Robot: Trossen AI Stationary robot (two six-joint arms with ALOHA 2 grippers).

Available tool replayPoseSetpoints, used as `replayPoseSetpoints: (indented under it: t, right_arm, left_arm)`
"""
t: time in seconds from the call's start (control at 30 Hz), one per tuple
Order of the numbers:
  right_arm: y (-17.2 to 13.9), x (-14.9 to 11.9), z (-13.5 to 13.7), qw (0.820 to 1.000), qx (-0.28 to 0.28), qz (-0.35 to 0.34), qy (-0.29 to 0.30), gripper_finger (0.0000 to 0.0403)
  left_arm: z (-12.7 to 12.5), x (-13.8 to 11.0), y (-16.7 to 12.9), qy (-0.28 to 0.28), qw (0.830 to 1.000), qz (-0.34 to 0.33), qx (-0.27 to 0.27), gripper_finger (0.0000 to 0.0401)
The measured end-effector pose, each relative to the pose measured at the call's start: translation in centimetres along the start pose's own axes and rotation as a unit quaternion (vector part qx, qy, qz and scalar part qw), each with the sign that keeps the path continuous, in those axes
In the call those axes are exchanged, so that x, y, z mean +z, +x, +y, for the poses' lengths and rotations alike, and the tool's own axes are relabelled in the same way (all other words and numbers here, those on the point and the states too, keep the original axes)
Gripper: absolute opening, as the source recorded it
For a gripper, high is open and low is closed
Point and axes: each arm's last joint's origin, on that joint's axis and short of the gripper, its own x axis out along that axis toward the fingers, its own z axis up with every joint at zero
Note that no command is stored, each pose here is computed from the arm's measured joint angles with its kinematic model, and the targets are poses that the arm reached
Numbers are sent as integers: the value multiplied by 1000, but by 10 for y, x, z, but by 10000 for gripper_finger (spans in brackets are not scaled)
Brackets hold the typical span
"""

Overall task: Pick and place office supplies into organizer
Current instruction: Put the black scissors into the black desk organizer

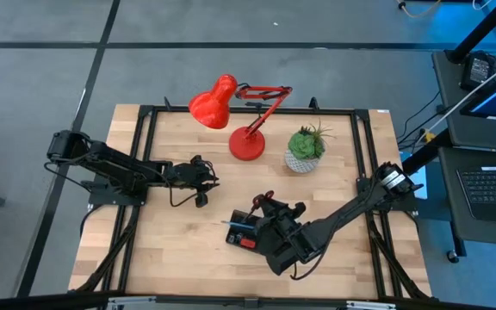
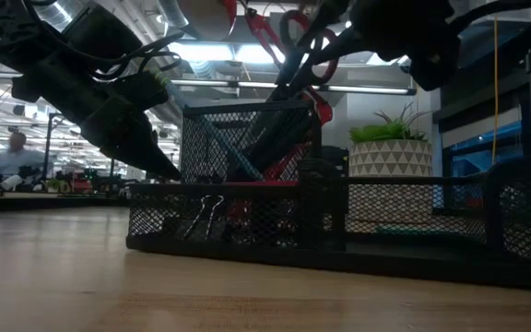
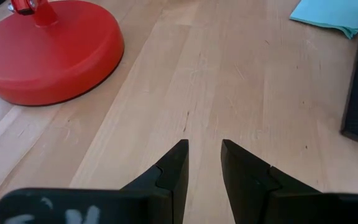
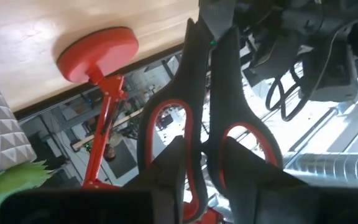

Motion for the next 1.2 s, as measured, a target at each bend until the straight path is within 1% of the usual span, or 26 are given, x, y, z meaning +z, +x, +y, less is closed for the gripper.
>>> replayPoseSetpoints:
  t: [0.1,0.23,0.7,0.93,1.0,1.1,1.13,1.2]
  right_arm:
    - [-1,1,-1,1000,1,-14,-6,81]
    - [0,3,-2,999,1,-32,6,81]
    - [-1,4,-6,999,-3,-49,21,82]
    - [-1,4,-7,998,-4,-50,25,112]
    - [-1,4,-7,998,-5,-50,25,122]
    - [-1,4,-7,998,-6,-50,28,130]
    - [-1,4,-7,998,-6,-50,28,131]
    - [-1,4,-7,998,-6,-50,28,132]
  left_arm:
    - [0,0,0,0,1000,0,0,88]
    - [0,0,0,0,1000,0,0,88]
    - [0,0,0,0,1000,0,0,88]
    - [0,0,0,0,1000,-1,0,88]
    - [-1,3,0,-3,1000,-17,-3,88]
    - [-2,15,-1,-22,997,-77,-14,88]
    - [-4,19,-2,-36,994,-98,-24,88]
    - [-7,28,-5,-72,986,-140,-60,88]
